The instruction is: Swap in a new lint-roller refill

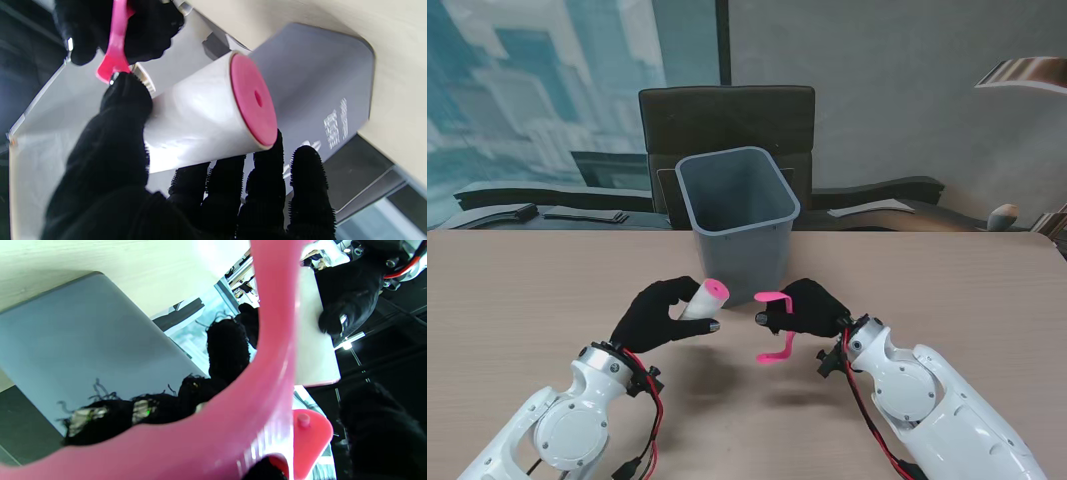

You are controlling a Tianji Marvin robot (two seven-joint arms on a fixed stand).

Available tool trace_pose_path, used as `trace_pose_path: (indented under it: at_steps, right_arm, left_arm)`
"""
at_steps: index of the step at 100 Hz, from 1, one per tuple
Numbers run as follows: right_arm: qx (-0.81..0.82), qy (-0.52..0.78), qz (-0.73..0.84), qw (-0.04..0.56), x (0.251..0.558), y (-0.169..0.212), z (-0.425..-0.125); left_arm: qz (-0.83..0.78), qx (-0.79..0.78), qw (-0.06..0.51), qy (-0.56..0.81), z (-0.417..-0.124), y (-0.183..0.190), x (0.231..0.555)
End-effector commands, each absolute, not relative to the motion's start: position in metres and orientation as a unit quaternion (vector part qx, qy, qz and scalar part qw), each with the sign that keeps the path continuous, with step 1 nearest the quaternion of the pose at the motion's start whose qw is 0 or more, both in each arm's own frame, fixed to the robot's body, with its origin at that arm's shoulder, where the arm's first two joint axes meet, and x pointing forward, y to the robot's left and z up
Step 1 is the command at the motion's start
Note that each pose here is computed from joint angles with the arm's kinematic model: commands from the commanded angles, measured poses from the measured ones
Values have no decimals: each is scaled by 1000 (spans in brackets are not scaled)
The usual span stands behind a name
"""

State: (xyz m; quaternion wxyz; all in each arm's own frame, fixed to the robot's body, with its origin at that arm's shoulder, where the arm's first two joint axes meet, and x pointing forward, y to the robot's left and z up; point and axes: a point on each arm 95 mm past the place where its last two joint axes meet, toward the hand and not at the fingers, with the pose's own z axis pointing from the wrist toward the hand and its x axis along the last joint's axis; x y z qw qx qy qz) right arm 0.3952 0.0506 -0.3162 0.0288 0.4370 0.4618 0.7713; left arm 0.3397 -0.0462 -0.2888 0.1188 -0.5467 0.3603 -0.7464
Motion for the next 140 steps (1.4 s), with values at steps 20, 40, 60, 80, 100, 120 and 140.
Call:
trace_pose_path:
  at_steps: [20,40,60,80,100,120,140]
  right_arm:
    - [439,443,782,20,393,69,-312]
    - [454,418,786,42,392,73,-312]
    - [457,401,791,63,392,75,-311]
    - [460,390,795,68,391,76,-310]
    - [461,389,794,69,389,74,-309]
    - [461,392,793,67,386,72,-310]
    - [462,393,792,68,386,71,-309]
  left_arm:
    - [-743,-596,52,301,-281,-82,337]
    - [-734,-620,13,276,-281,-94,335]
    - [-728,-624,-4,285,-282,-103,334]
    - [-723,-626,-9,292,-283,-108,336]
    - [-723,-621,7,302,-283,-105,339]
    - [-721,-622,23,304,-282,-102,342]
    - [-716,-626,14,308,-284,-105,341]
